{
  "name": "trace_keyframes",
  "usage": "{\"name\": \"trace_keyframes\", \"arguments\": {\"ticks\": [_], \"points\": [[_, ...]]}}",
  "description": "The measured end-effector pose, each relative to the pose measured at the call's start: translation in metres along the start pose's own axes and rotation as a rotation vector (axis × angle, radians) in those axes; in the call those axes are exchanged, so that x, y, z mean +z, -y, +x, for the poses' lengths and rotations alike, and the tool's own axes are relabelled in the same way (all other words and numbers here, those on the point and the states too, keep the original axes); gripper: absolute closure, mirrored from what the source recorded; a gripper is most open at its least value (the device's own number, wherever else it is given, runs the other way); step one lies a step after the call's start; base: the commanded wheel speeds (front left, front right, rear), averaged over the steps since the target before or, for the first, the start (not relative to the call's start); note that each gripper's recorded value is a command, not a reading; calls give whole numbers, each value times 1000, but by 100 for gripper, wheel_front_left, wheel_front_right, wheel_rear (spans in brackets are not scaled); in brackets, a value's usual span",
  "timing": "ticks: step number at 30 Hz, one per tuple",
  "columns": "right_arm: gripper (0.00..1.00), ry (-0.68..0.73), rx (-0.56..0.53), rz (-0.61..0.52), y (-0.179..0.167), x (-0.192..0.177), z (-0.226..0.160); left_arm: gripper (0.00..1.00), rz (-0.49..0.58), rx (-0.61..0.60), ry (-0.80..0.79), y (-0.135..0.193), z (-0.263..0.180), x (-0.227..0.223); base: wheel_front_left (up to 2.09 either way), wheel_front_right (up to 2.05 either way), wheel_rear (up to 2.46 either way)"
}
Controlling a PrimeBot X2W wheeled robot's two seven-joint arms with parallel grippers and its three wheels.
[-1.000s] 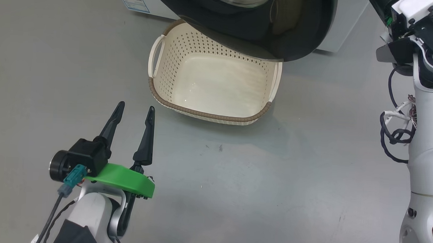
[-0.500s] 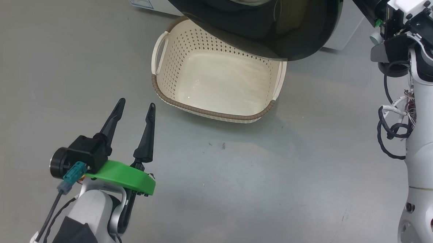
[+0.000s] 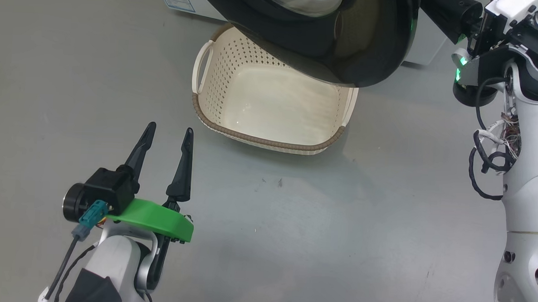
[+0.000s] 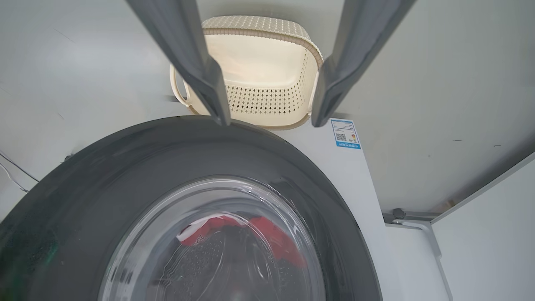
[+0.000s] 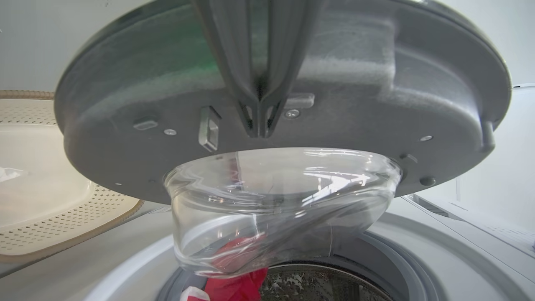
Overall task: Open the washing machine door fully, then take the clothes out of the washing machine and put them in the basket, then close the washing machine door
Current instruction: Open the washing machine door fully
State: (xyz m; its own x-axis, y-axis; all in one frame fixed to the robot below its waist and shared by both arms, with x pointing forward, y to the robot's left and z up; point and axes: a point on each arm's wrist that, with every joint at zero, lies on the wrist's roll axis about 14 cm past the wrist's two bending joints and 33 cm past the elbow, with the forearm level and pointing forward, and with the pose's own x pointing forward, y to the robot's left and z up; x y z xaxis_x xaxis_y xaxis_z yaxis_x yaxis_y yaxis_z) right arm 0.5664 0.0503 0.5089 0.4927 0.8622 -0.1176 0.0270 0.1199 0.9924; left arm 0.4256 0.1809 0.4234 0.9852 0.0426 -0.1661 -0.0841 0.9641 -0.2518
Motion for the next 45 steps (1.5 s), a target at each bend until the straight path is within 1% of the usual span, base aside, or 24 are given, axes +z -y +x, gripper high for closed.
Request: {"name": "trace_keyframes", "arguments": {"ticks": [8,14,17,23,26,33,45], "points": [[100,-46,-12,121,13,-14,-4,0,2,0,12,1,-4,6,0,0,0],[100,-112,51,192,0,-31,-6,0,2,-9,31,4,-8,13,0,0,0],[100,-139,77,207,-8,-39,-5,0,2,-14,37,6,-10,16,0,0,0],[100,-191,63,225,-6,-59,-3,0,3,-13,49,6,-13,20,0,0,0],[100,-218,71,249,-7,-68,-3,0,2,-14,55,6,-15,23,0,0,0],[100,-284,81,260,-12,-88,2,0,2,-12,62,6,-17,25,0,0,0],[100,-423,98,311,-15,-134,10,0,-3,3,70,1,-20,28,0,0,0]]}}
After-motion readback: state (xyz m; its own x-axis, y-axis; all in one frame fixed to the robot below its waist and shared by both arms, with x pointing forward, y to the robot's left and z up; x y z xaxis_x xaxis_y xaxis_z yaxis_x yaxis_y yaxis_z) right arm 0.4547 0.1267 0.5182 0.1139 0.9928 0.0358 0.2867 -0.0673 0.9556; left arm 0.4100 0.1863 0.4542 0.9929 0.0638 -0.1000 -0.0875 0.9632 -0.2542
